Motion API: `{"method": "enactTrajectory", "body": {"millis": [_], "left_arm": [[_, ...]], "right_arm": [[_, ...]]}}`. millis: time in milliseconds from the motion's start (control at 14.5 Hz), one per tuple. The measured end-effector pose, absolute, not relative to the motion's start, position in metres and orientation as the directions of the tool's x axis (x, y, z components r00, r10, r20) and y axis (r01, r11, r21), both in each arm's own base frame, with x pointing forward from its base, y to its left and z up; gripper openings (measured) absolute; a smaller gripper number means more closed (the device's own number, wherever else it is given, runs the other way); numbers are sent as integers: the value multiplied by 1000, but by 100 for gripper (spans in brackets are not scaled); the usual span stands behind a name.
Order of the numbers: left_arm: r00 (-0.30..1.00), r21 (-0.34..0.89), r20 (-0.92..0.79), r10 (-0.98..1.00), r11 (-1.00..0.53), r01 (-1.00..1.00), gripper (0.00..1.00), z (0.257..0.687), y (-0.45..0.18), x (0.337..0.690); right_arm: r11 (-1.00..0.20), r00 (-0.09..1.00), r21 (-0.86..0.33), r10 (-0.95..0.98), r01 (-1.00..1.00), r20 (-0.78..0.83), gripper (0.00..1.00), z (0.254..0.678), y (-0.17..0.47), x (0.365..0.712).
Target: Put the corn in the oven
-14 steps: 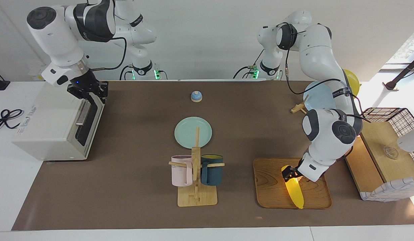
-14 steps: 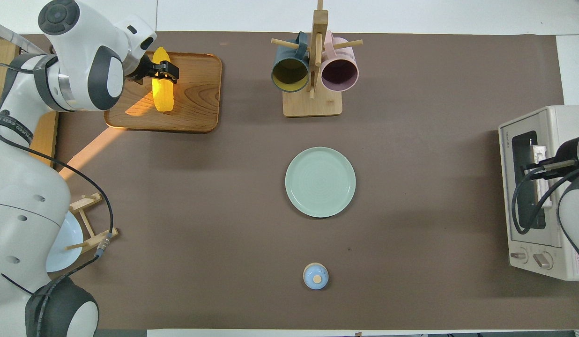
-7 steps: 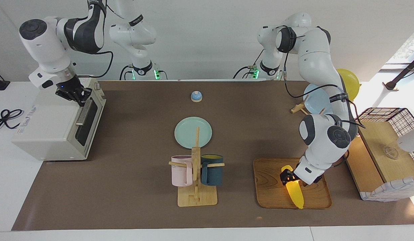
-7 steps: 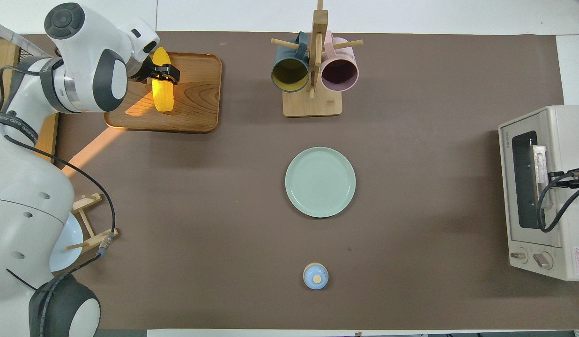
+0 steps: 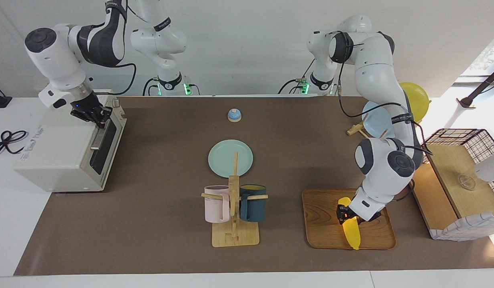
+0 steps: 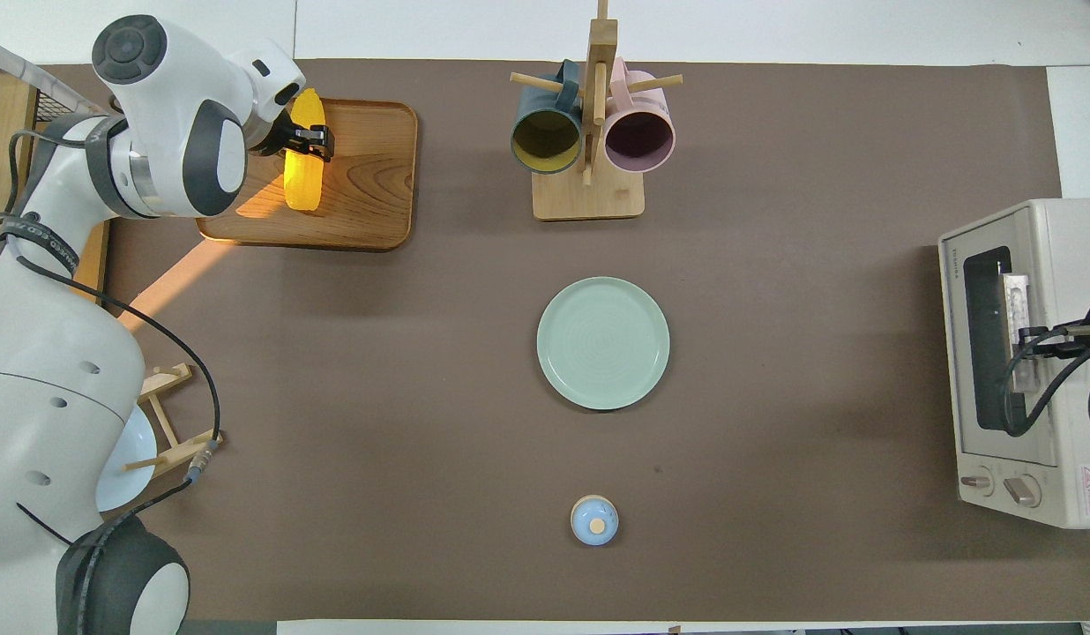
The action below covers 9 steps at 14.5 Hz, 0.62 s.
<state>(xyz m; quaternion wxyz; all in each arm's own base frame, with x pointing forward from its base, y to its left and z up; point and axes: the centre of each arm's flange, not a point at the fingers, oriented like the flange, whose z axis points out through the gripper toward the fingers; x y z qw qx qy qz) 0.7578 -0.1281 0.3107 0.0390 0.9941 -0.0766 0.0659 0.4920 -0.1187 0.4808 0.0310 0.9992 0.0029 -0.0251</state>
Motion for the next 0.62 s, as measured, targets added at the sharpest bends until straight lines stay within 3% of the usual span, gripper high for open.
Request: {"method": "enactTrajectory", "body": {"millis": [138, 346, 622], "left_arm": [[984, 96, 112, -136, -985, -147, 56, 324, -129, 754], [993, 165, 71, -100, -980, -110, 56, 391, -139, 736], [1000, 178, 18, -8, -984, -11, 56, 465, -208, 658]], "right_arm": [[-998, 999, 61, -4, 0, -52, 1, 477, -123, 491], [-998, 998, 60, -9, -6, -54, 1, 475, -125, 490], [-998, 998, 60, -5, -2, -55, 1, 474, -123, 490]]}}
